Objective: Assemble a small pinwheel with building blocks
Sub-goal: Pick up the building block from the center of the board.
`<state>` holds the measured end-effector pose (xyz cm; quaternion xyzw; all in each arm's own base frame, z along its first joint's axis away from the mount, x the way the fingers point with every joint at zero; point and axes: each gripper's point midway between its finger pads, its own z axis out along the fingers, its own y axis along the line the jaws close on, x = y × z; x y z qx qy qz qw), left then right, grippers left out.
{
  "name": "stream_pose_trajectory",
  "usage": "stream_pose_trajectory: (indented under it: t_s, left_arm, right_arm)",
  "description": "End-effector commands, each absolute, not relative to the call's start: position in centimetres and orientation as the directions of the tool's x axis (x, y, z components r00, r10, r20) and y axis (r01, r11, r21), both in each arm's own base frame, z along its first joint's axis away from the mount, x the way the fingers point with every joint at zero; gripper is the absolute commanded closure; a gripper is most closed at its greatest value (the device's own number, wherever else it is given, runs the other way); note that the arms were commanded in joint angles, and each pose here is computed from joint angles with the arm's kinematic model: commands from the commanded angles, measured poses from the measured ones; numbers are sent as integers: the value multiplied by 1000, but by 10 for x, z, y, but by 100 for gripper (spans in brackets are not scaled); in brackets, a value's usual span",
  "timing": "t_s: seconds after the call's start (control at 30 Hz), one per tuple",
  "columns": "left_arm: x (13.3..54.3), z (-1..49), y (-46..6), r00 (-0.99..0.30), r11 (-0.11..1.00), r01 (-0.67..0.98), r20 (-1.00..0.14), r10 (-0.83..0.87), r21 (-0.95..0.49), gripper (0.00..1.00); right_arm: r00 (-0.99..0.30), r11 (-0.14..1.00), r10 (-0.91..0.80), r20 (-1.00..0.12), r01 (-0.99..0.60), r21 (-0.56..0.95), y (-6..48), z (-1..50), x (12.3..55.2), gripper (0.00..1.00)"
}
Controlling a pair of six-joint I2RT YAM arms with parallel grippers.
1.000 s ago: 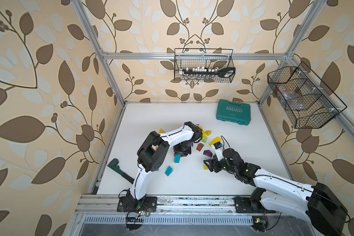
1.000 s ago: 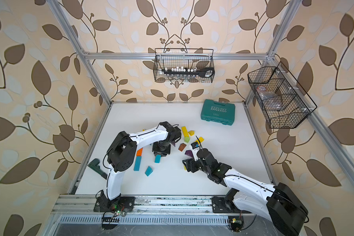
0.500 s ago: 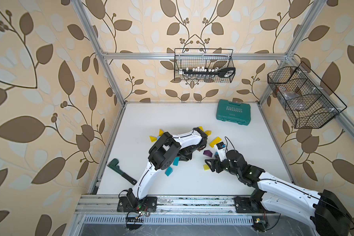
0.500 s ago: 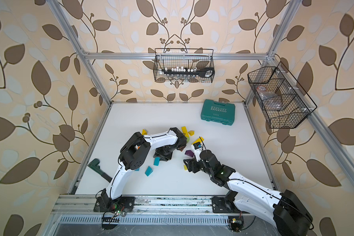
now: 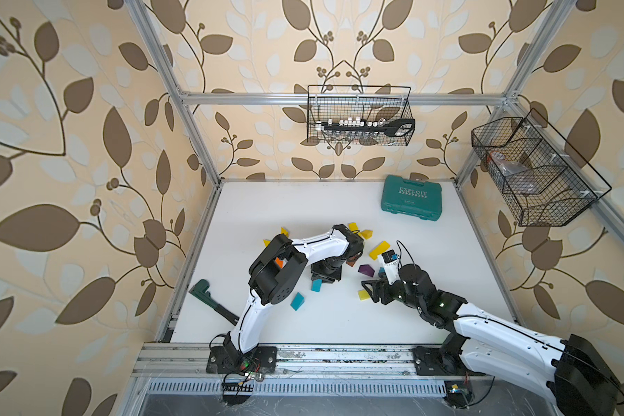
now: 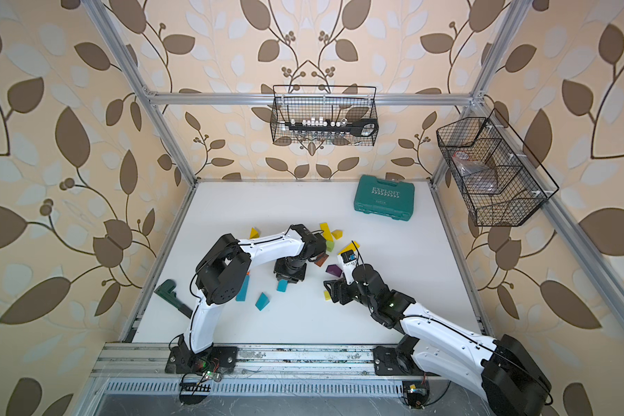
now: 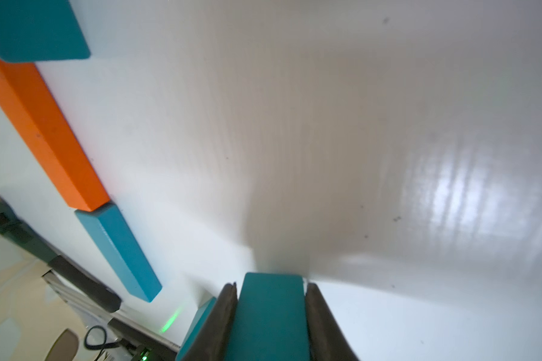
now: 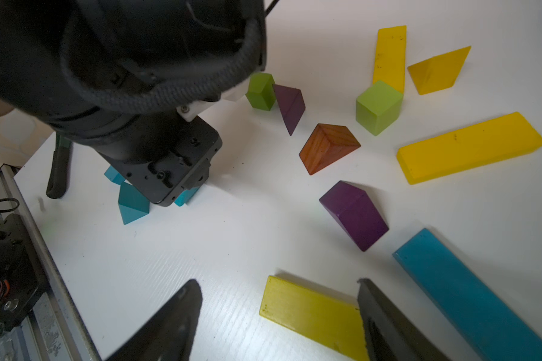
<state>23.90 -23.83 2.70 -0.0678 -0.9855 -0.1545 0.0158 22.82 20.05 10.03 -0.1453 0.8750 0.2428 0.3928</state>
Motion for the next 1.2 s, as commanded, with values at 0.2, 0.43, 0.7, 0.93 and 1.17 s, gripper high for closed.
stream_pose_trajectory:
  t_s: [0.2,0.43,0.7,0.93,1.17]
  left_arm:
    - [263,96,-298,-993,884,3,-107,-54,-467,96]
    - [270,162,-306,-981,591,31,-138,-136,-806,91]
    - [256,209,-318,-982,388,143,-180,-60,-910,90]
    - [243,223,-319,-983,333,169,-182,-7,-928,87]
    - [236,218,-321,-989,320,144,-142,30,-936,85]
  right_arm:
    - [-672,736,-62,-738,-530,421,227,107,215,18]
    - [-653,670,-72,-754,-591,448,261,121,234,18]
    - [-536,603,-98,-839,-702,379,289,168,256,18]
    - [-466,564,-119,-877,-758,326,292,190,269,21]
    - [-427,538,-101,-898,-783,312,298,202,271,31]
